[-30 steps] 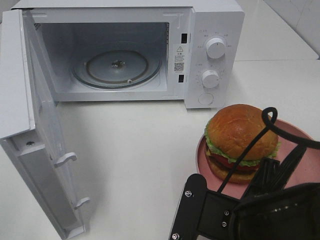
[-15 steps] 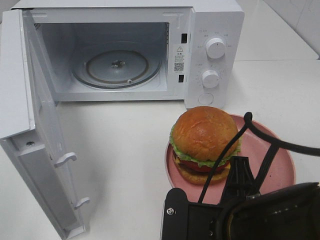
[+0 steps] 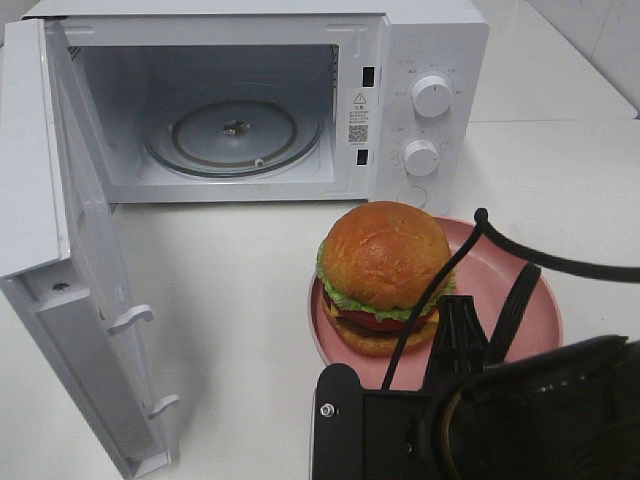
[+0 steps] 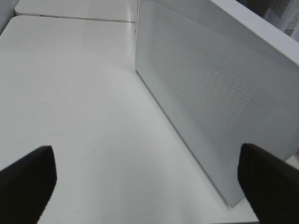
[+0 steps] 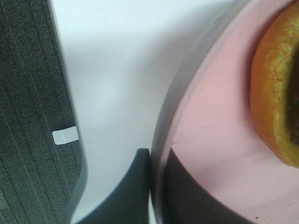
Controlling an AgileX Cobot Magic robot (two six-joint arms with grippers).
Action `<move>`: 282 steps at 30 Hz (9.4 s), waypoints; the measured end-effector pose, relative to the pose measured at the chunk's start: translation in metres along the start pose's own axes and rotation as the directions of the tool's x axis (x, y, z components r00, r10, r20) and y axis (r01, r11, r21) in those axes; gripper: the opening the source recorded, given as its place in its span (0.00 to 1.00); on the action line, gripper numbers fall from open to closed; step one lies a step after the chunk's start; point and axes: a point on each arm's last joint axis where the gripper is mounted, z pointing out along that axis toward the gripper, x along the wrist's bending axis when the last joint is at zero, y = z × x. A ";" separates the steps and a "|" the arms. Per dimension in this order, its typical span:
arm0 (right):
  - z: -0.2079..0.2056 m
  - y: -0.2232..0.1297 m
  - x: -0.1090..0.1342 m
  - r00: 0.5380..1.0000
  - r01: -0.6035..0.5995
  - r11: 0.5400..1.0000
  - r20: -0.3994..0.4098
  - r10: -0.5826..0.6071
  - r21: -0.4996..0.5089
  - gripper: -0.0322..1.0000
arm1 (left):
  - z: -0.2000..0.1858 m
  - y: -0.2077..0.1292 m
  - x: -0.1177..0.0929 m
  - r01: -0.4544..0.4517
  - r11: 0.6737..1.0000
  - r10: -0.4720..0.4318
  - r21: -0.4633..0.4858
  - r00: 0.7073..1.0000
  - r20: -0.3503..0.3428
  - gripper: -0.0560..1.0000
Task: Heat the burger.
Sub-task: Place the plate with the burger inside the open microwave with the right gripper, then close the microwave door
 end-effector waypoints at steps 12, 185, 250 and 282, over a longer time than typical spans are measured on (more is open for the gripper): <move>0.012 0.000 -0.019 0.979 0.201 0.976 -0.012 -0.203 -0.078 0.07 | 0.000 0.000 0.000 0.000 1.000 0.000 0.000 1.000 0.000 0.97; 0.136 0.134 -0.257 0.903 0.426 0.857 0.203 -0.380 -0.289 0.09 | 0.000 0.000 0.000 0.000 1.000 0.000 0.000 1.000 0.000 0.97; 0.079 0.089 -0.229 0.967 0.228 0.893 0.200 -0.160 -0.389 0.82 | 0.000 0.000 0.000 0.000 1.000 0.000 0.000 1.000 0.000 0.97; 0.005 -0.007 -0.152 0.880 -0.466 0.782 -0.122 0.459 -0.414 0.77 | 0.000 0.000 0.000 0.000 1.000 0.000 0.000 1.000 0.000 0.97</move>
